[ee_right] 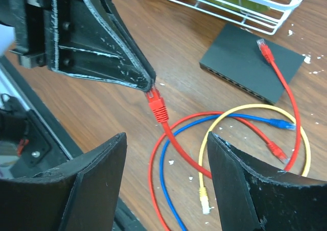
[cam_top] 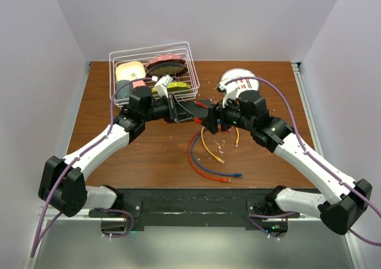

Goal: Insert the plug into the switch port

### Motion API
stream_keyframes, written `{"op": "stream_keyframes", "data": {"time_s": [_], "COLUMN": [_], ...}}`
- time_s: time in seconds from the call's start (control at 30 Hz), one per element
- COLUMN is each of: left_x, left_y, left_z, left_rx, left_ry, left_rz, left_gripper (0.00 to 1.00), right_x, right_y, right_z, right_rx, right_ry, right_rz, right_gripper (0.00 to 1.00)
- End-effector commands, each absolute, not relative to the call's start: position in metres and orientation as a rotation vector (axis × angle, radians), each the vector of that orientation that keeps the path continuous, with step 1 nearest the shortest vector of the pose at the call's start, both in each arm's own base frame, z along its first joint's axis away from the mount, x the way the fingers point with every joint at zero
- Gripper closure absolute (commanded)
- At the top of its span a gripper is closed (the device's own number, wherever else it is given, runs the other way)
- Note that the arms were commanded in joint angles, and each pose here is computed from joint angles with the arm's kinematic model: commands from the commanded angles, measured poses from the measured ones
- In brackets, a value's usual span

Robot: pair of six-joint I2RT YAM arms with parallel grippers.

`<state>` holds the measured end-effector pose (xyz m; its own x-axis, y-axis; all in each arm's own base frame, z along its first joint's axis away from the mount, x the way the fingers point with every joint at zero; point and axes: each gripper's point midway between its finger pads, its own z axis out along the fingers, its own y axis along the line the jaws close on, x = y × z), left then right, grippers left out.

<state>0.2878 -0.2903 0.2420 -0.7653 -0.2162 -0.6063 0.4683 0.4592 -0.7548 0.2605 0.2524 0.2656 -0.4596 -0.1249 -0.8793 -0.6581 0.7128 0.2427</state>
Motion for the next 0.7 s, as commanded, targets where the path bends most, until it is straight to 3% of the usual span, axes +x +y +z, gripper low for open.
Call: {"op": "stream_keyframes", "data": {"time_s": [0.0,0.67], "left_x": [0.292,0.284], "left_y": [-0.294,-0.302], "left_z": [0.261,0.259], "left_rx": [0.216,0.257], "left_ry": [2.016,2.017], "left_rz": [-1.365,-1.405], "left_gripper": [1.0,1.0], "right_x": [0.266,0.269], "right_y": [0.256,0.283], "right_z": [0.26,0.235], "right_rx": [-0.645,-0.69], "right_ry": [1.967,2.002], "right_rz": [0.659,0.729], "right_gripper": [0.33,0.54]}}
